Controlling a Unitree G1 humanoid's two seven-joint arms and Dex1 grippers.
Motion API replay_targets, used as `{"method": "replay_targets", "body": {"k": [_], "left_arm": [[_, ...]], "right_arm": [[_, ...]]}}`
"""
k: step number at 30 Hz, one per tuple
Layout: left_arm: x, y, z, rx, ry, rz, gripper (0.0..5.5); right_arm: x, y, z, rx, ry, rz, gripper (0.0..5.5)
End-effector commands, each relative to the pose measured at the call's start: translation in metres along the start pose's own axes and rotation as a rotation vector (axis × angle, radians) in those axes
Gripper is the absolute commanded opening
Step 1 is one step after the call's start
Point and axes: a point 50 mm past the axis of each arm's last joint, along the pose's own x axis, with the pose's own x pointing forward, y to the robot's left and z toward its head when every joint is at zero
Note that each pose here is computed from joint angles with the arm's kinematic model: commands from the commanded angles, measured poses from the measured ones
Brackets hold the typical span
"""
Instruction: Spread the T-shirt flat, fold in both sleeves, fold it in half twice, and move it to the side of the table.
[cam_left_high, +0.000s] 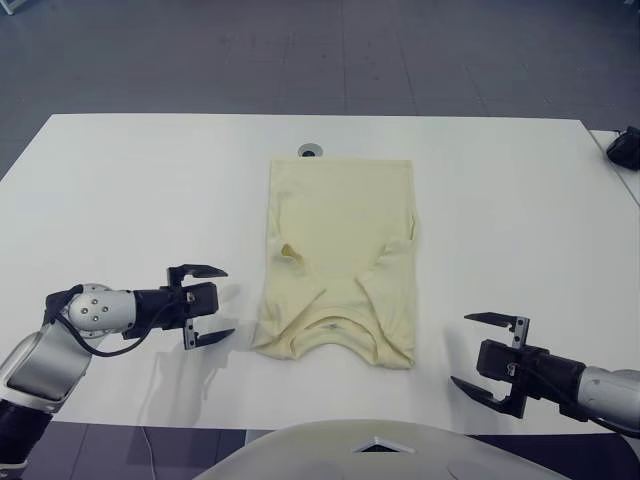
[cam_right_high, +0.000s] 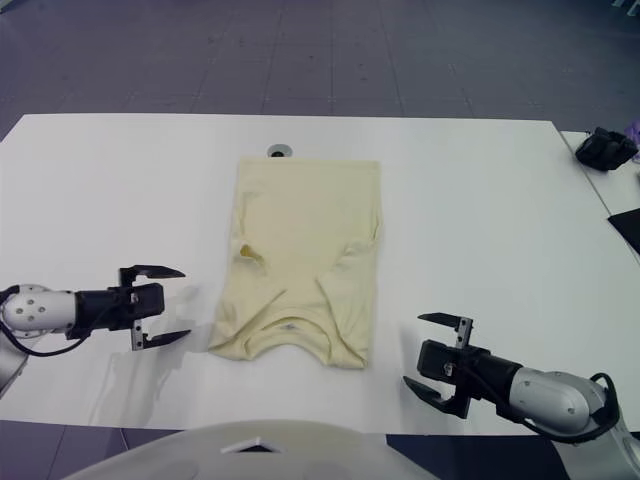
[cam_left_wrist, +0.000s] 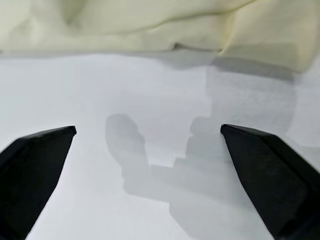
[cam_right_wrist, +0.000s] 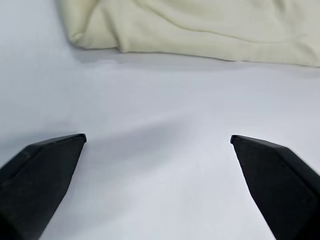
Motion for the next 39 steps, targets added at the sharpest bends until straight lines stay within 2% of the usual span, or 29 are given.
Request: {"method": "replay_targets", "body": {"k": [1, 5, 10, 32, 37, 39], "left_arm": [[0.016, -0.027, 0.004, -0.008, -0.015, -0.124, 5.20], [0.020, -0.037, 0.006, 0.001, -0.013, -0.164, 4.63], [0.022, -0.033, -0.001, 0.077, 0.036, -0.150, 3.70], [0.028, -0.045, 0.006, 0.186, 0.025, -0.201, 0.01], [0.029, -0.044, 0.006, 0.205, 0.030, -0.216, 0.00], [0.028, -0.043, 0.005, 0.213, 0.033, -0.223, 0.00]], "right_arm": [[0.015, -0.009, 0.012, -0.106, -0.074, -0.021, 5.40], [0.029, -0.011, 0.017, -0.151, -0.117, -0.032, 5.40], [0.039, -0.007, 0.026, -0.181, -0.162, -0.013, 4.60], [0.042, 0.010, 0.035, -0.209, -0.216, 0.070, 1.09], [0.042, 0.008, 0.033, -0.209, -0.219, 0.085, 0.17], [0.040, 0.005, 0.032, -0.208, -0.219, 0.092, 0.03]]}}
